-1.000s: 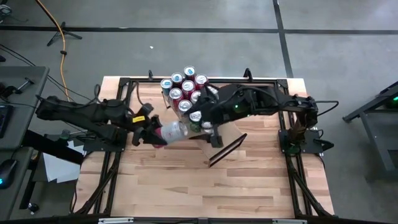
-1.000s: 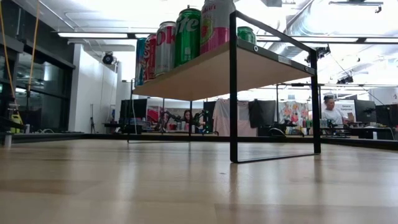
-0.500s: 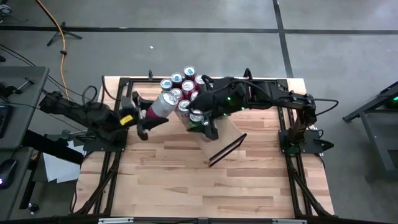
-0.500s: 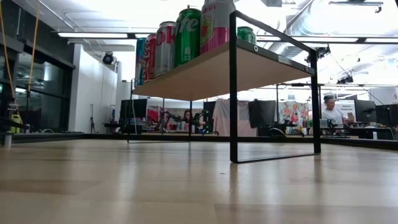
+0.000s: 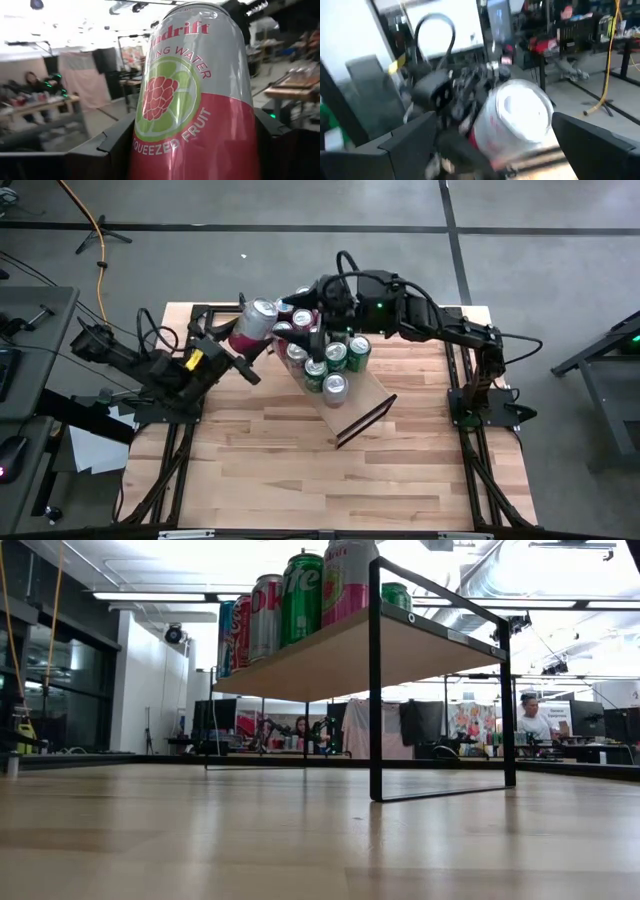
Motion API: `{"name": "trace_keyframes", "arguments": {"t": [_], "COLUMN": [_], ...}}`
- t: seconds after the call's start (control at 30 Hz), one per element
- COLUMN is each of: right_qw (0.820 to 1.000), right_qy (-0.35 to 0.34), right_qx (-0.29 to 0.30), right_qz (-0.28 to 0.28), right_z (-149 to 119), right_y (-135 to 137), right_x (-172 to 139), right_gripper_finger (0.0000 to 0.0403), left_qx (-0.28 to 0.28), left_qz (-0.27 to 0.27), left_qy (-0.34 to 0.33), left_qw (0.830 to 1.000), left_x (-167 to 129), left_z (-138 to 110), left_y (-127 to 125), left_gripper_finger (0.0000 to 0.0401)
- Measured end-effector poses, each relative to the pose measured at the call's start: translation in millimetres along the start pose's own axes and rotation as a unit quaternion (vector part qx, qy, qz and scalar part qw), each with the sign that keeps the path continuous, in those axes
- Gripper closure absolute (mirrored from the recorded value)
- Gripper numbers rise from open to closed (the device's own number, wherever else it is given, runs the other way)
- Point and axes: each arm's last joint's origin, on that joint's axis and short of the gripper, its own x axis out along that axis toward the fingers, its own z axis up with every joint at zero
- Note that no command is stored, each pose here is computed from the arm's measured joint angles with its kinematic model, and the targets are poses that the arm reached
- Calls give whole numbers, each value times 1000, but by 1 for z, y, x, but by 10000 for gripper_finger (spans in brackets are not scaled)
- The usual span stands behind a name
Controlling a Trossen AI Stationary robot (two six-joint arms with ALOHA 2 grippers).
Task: Place canned beverage on shelf
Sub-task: Put the pink soda can on the shelf aligned with the other pink soda can
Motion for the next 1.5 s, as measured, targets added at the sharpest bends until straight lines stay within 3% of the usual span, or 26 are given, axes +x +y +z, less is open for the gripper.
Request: {"name": "trace_keyframes", "arguments": {"t": [0.1,0.3,0.73,1.5], "right_qw": [1000,1000,998,997], "right_qy": [-11,-20,-60,-73], "right_qx": [15,-4,-20,-36], "right_qz": [3,22,19,-7], "right_z": [-1,1,8,21], "right_y": [-2,-1,-2,-4], "right_x": [5,6,8,-11], "right_gripper_finger": [22,22,22,22], "left_qx": [26,13,-75,-63], "left_qz": [2,-21,-70,-66], "left_qy": [-2,-30,-70,-75], "left_qw": [1000,999,992,993], "left_x": [6,10,4,1], "left_z": [5,21,34,41], "left_y": [-8,-12,-5,8], "left_gripper_finger": [180,180,180,181]}}
